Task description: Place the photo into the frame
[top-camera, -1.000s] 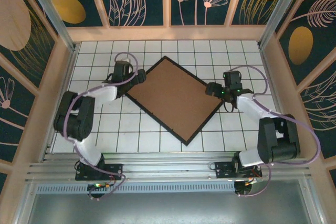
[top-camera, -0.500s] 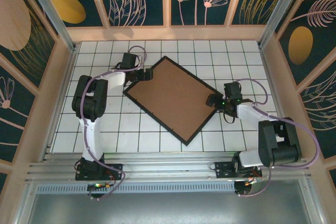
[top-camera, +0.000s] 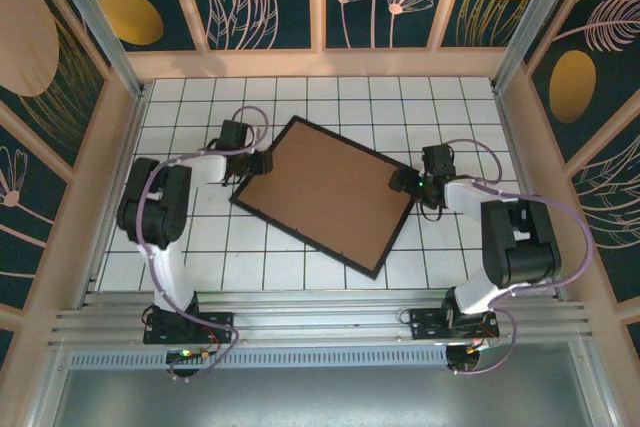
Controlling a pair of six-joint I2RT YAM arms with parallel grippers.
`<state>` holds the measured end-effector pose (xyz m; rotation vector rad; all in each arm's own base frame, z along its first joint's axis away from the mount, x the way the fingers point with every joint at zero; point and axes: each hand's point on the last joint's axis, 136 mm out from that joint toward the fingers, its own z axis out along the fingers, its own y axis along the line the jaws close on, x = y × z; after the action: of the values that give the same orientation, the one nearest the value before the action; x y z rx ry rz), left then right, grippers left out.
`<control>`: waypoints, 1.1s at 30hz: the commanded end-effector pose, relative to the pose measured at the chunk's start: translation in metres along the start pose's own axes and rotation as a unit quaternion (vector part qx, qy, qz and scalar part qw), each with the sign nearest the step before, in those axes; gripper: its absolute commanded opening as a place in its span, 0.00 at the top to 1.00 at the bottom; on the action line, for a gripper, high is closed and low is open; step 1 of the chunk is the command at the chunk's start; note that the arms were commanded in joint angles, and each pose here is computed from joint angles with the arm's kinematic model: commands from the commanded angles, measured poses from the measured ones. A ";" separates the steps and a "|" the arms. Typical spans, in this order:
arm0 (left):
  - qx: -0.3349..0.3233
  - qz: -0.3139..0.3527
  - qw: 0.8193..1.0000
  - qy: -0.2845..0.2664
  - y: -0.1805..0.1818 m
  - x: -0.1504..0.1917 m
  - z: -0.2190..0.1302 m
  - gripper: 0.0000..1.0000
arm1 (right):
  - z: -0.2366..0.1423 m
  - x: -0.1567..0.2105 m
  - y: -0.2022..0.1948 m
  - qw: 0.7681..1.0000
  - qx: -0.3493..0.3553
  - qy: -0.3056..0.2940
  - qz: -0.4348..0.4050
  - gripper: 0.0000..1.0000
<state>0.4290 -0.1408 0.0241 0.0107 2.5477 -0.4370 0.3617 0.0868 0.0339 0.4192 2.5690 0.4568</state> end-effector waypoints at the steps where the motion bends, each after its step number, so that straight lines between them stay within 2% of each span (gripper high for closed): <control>1: 0.033 -0.040 0.999 0.007 -0.011 0.036 -0.028 0.57 | 0.008 -0.028 0.048 0.995 -0.087 -0.018 -0.035 0.21; 6: 0.072 -0.077 0.994 0.004 -0.016 0.077 -0.062 0.65 | 0.030 -0.034 0.077 0.991 -0.115 0.008 -0.066 0.28; 10: 0.040 -0.078 0.996 -0.012 -0.004 0.081 -0.069 0.69 | 0.041 -0.038 0.087 0.989 -0.124 0.021 -0.078 0.31; 15: 0.001 -0.081 0.997 -0.014 0.010 0.081 -0.066 0.76 | 0.034 -0.043 0.081 0.990 -0.104 0.027 -0.094 0.31; 21: -0.017 -0.080 0.996 -0.020 0.017 0.081 -0.065 0.78 | 0.004 -0.053 0.042 0.995 -0.054 0.018 -0.087 0.32; 28: -0.021 -0.078 0.997 -0.020 0.018 0.080 -0.064 0.78 | -0.004 -0.040 0.011 0.997 -0.006 0.031 -0.074 0.50; 33: -0.023 -0.074 0.997 -0.021 0.019 0.078 -0.064 0.78 | 0.001 -0.043 0.008 0.997 0.003 0.036 -0.073 0.62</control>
<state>0.3214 -0.1062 0.0230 -0.2145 2.5590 -0.4303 0.4057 0.0832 0.0632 0.2131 2.6043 0.4573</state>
